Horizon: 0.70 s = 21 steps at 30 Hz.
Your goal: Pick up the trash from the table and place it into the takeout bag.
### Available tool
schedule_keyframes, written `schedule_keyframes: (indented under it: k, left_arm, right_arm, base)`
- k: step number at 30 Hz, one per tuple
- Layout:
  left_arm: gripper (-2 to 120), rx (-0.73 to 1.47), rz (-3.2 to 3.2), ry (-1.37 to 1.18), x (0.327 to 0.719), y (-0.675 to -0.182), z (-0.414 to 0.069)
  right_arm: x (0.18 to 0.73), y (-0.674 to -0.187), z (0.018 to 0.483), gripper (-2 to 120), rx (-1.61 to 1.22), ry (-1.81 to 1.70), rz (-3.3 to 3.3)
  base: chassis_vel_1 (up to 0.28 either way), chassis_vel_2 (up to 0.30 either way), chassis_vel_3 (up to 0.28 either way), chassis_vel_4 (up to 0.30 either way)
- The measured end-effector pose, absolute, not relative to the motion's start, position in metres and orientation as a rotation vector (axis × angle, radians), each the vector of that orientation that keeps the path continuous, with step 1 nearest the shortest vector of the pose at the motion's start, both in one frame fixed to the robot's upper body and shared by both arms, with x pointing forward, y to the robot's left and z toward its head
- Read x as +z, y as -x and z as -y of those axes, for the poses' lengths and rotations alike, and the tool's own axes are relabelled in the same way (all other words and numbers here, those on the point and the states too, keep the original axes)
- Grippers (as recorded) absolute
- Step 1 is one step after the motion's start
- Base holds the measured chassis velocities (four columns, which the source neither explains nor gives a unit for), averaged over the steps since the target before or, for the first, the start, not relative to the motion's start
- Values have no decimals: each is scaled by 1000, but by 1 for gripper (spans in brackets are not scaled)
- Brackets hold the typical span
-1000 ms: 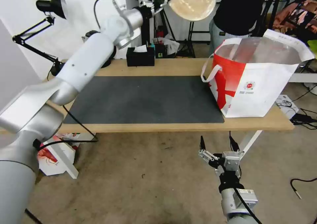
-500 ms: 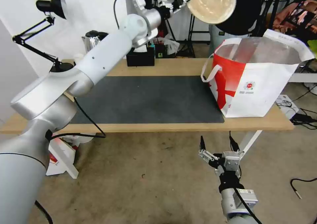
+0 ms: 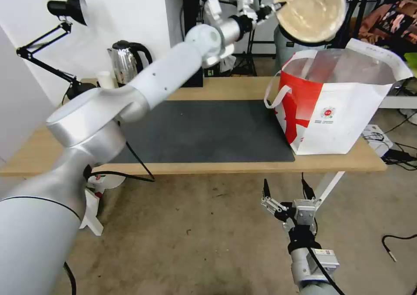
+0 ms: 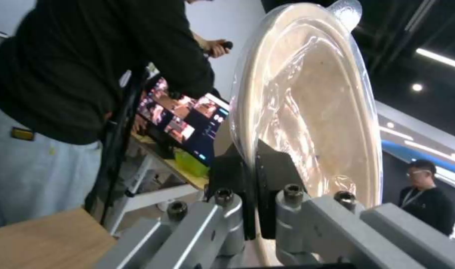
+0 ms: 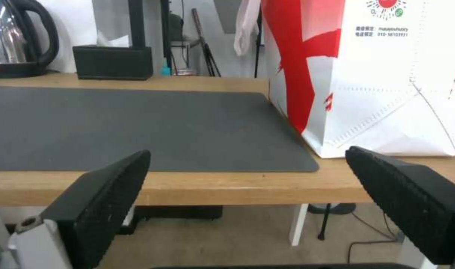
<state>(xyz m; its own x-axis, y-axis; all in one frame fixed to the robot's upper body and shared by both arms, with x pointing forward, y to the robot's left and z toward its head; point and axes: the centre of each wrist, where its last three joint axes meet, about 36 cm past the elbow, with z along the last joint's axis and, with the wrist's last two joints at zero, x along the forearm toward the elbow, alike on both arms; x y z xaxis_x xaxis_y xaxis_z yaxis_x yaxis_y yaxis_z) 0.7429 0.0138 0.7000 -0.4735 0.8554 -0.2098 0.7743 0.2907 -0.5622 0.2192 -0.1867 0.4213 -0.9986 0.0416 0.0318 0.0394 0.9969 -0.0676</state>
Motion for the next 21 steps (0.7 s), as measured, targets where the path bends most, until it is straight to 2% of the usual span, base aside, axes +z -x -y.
schedule_keyframes:
  k: [21]
  left_arm:
    - [0,776,2383,1526,651,-746,2]
  right_arm:
    - [421,-219,187,100,104,63,3106]
  base:
    - [0,0,0,0]
